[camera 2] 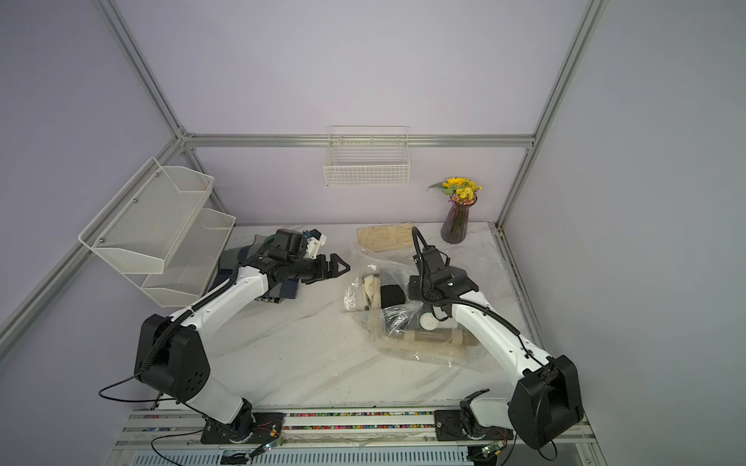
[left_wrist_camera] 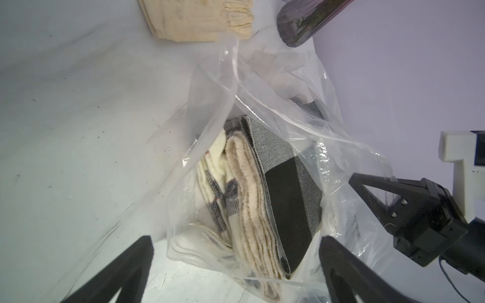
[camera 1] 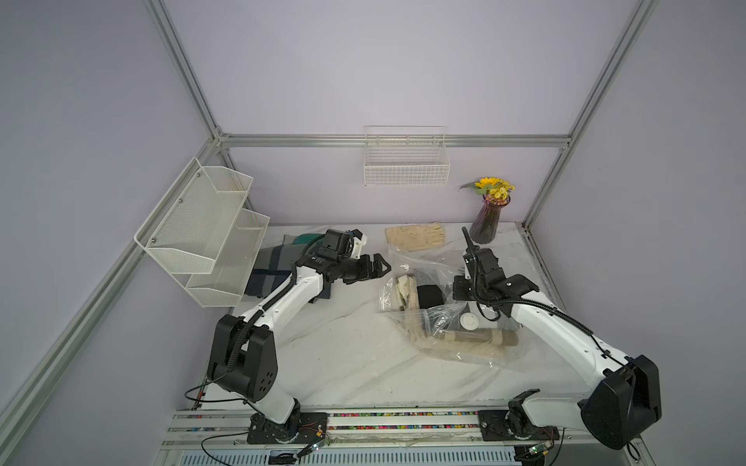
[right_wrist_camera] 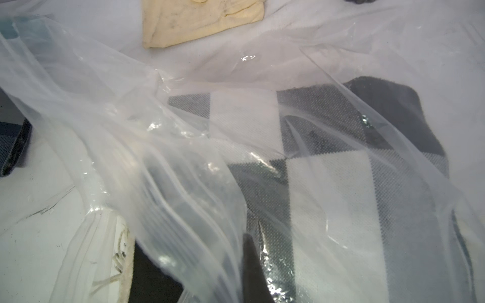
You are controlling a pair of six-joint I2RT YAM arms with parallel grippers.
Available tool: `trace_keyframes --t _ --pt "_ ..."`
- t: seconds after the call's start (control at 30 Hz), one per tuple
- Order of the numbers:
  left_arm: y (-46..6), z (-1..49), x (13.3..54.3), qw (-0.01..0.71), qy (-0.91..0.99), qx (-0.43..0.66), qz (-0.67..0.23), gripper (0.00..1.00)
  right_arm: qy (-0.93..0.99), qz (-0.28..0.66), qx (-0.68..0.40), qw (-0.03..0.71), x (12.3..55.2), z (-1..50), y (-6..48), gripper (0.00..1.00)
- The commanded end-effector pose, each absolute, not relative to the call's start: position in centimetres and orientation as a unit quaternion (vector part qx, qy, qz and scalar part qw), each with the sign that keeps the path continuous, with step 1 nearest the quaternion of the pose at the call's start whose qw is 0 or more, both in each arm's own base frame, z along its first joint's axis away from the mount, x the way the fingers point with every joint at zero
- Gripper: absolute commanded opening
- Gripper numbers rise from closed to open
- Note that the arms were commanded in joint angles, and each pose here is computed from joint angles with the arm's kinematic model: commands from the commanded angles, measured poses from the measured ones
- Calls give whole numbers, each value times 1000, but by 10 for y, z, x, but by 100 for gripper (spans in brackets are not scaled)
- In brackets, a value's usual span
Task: Take the scarf out of the vacuum bag
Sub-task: Adjust the vacuum bag at the center of the board.
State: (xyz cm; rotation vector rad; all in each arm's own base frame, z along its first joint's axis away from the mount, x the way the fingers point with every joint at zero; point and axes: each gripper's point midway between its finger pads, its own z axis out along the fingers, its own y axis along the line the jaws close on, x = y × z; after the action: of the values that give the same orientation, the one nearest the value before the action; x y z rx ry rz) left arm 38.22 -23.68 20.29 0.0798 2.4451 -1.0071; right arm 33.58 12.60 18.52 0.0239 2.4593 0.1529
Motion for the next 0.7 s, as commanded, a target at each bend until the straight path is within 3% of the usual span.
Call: trace_keyframes --t 0.0,0.33,0.67 --pt "-264 228 382 264 865 48 -423 100 939 40 -27 342 324 206 137 5" --pt "-301 201 355 235 849 63 -468 100 946 33 -88 311 284 220 156 5" --pt "-324 184 334 213 830 75 -510 100 961 -14 -80 263 244 216 132 5"
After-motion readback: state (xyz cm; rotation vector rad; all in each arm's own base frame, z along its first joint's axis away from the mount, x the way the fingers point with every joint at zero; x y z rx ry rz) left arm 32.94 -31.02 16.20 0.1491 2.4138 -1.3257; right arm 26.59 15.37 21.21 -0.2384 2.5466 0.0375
